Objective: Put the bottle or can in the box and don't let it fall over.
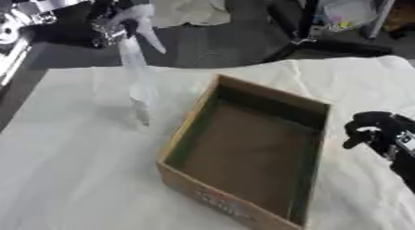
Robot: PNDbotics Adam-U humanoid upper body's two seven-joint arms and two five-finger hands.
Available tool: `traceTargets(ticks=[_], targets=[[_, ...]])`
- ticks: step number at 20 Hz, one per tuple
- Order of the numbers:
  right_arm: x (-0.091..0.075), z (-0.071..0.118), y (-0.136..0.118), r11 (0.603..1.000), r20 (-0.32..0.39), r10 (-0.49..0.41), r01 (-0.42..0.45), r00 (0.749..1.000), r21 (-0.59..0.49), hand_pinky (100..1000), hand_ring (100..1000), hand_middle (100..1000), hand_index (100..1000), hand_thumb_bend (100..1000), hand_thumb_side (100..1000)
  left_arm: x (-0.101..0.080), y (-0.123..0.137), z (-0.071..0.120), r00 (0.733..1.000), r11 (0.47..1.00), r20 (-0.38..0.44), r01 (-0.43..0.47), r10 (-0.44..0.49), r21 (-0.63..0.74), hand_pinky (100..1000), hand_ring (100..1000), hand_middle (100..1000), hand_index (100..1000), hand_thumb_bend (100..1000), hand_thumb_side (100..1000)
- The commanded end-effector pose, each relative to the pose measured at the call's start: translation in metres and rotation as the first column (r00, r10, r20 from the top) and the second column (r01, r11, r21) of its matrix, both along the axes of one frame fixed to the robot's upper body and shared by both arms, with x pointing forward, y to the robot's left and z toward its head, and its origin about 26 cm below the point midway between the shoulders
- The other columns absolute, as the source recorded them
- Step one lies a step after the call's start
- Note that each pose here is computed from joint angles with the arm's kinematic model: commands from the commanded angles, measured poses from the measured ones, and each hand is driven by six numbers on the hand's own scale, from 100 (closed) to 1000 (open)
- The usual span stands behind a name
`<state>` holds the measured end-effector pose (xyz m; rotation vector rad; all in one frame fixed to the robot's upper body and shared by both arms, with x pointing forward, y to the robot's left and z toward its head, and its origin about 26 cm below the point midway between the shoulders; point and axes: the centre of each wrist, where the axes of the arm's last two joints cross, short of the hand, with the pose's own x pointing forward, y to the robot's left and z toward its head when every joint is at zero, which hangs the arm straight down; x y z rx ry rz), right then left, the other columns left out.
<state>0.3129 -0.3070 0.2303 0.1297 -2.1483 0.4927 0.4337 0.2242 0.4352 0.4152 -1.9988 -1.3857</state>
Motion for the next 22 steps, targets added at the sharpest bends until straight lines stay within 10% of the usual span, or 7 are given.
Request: traceTargets(ticks=[1, 22], targets=[[-0.0016, 0.0050, -0.0017, 1.000, 0.016, -0.005, 0.005, 1.000, -0.013, 949, 625, 684, 766, 100, 640, -0.0070, 0.0047, 0.0137, 1.000, 1.000, 0.028, 0.001, -0.001, -0.009, 966, 723, 774, 783, 100, 520], [-0.0017, 0.0039, -0.0007, 1.000, 0.007, 0.003, -0.003, 1.000, -0.007, 953, 627, 686, 768, 100, 670, -0.0063, 0.0026, 0.0119, 1.000, 1.000, 0.003, 0.013, -0.013, -0.012, 886, 578, 690, 699, 100, 374]])
